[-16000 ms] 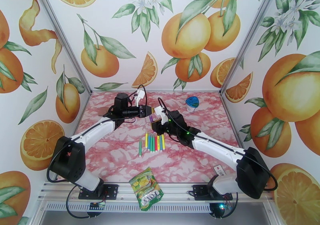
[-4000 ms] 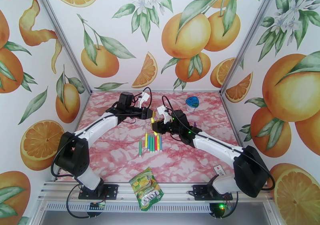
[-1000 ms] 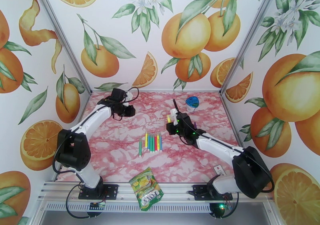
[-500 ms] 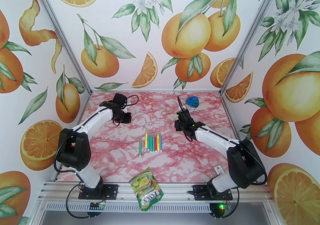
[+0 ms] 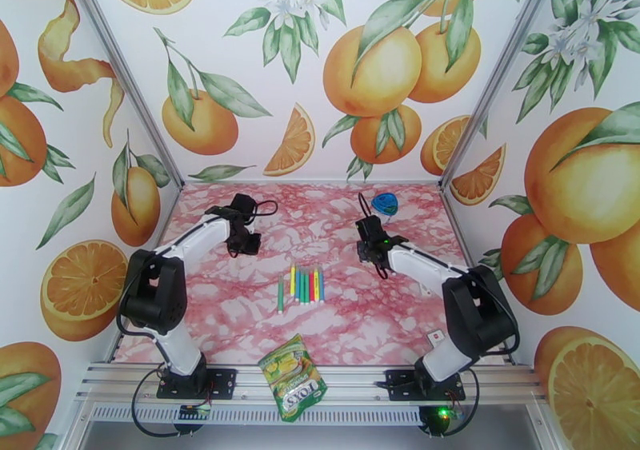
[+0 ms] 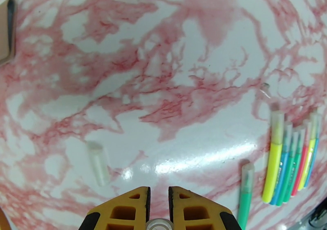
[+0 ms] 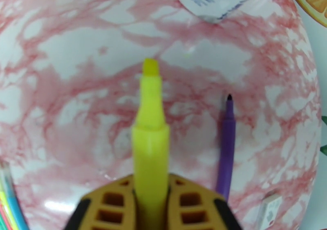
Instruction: Open the pen caps
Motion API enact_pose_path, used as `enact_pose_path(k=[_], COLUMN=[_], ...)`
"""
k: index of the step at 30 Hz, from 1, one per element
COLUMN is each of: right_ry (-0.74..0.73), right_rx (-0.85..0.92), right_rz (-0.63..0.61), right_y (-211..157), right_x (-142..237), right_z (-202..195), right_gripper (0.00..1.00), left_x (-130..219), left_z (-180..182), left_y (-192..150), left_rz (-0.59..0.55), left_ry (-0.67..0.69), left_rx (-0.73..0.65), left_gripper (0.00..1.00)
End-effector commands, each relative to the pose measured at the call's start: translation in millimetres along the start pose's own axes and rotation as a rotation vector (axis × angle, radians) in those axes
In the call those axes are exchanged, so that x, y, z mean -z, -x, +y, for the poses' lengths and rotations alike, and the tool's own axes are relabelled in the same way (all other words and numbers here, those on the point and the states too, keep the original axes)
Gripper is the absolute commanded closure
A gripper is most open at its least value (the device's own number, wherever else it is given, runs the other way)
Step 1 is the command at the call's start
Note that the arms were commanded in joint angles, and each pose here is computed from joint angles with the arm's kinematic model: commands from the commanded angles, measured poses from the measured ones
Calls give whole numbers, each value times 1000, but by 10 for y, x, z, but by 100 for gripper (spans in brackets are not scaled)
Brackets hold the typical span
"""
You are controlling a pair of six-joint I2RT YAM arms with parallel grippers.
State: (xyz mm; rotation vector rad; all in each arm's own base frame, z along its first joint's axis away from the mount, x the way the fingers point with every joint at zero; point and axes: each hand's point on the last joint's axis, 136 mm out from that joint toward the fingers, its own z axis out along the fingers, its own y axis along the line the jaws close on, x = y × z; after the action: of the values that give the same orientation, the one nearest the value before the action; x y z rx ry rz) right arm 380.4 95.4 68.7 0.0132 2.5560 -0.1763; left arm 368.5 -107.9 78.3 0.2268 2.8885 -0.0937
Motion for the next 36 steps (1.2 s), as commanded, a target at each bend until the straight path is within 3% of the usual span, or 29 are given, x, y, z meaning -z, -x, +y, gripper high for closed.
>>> enact_pose_path(k=[1,17,36], right_ry=[-54,-136,-190], right_rx=[11,12,34], right_rz=[37,132,224], right_y=[-34,-163,-285], right_x=[-55,-262,-395], right_z=[-124,-324,-453], right_gripper=[95,93,88], left_x=[-94,-303,-499], left_z=[34,225,226], left_y=[-84,-226,-316], left_rz=[35,123,162], left_ry=[27,214,275], left_rx=[-16,-52,-54], left_gripper=[100,98,88])
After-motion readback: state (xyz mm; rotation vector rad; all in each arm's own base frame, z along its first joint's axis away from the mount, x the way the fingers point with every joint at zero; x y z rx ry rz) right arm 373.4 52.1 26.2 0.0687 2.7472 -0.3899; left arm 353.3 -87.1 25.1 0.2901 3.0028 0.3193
